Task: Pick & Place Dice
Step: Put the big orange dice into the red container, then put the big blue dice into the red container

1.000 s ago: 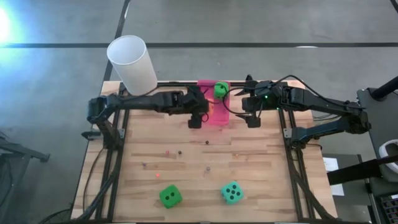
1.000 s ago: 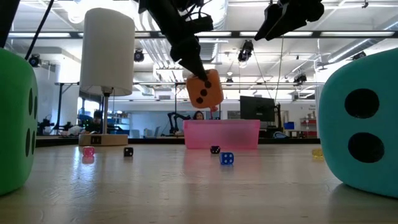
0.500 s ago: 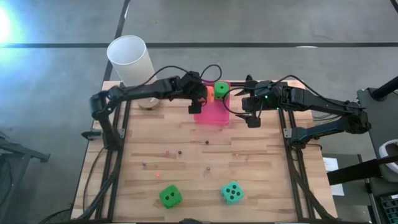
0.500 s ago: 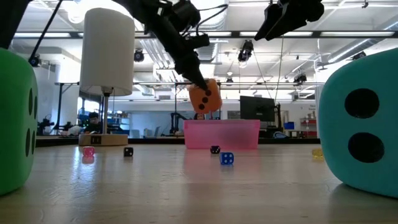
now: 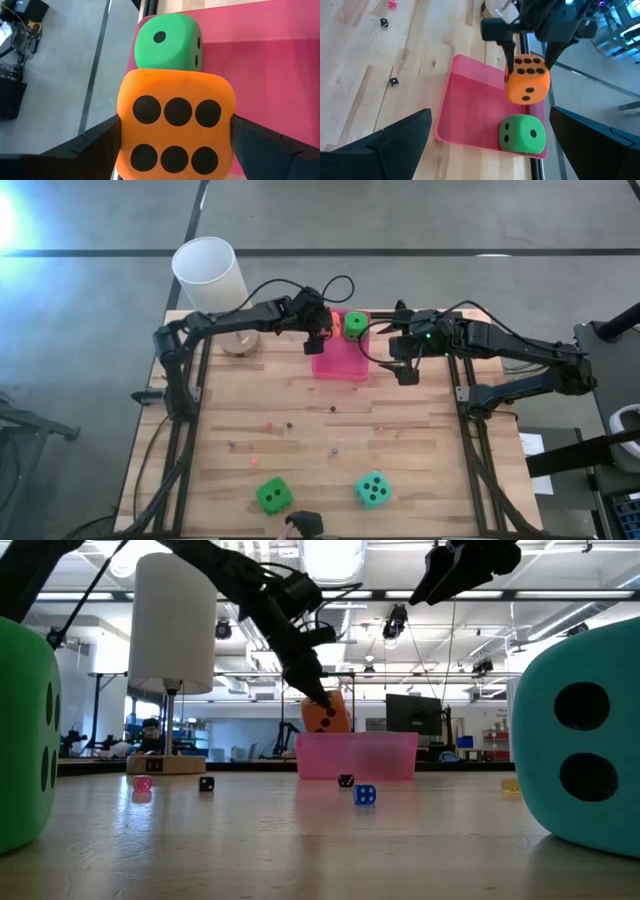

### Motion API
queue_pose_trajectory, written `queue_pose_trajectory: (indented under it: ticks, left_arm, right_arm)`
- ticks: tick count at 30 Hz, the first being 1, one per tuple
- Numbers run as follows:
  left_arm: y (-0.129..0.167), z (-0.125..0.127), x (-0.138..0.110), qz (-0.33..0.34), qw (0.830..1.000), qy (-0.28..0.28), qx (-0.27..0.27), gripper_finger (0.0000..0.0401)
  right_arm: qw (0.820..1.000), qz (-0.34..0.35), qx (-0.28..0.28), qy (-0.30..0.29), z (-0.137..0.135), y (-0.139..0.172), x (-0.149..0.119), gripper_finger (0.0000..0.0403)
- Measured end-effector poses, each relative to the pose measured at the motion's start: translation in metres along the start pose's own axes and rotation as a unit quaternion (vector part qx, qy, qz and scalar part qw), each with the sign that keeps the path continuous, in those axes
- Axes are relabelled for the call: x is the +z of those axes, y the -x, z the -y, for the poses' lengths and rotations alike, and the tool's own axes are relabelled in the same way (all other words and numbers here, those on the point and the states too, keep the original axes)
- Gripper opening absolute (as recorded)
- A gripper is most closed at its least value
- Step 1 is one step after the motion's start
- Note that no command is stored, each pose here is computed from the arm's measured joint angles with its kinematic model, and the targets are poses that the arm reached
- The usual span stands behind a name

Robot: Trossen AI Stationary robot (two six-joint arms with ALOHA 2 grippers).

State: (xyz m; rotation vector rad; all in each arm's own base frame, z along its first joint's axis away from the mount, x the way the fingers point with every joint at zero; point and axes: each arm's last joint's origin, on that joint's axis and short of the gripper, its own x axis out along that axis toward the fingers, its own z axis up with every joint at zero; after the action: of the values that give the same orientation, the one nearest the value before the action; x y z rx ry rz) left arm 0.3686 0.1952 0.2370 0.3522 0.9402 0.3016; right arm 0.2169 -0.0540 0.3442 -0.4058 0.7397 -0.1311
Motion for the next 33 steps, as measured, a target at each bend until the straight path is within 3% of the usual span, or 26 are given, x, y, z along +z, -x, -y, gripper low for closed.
queue_pose_trajectory:
  ticks: [7,14,29,33]
  left_arm:
    - [-0.011,-0.006,-0.007,0.003,1.0,0.002,-0.009,0.0343]
    - [-0.014,-0.01,-0.009,0.004,1.0,-0.012,-0.005,0.0394]
    - [-0.012,-0.012,-0.008,0.011,1.0,-0.01,0.004,0.0396]
    - [0.0,-0.012,-0.001,0.024,1.0,0.008,0.011,0.0393]
  right_arm:
    - [1.0,0.001,0.0,0.0,0.0,0.0,0.0,0.04]
    - [1.0,0.001,0.0,-0.001,0.0,0.0,0.0,0.04]
    - [1.0,0.0,0.0,0.0,0.0,0.0,0.0,0.04]
    - [1.0,0.0,0.0,0.0,0.0,0.0,0.0,0.04]
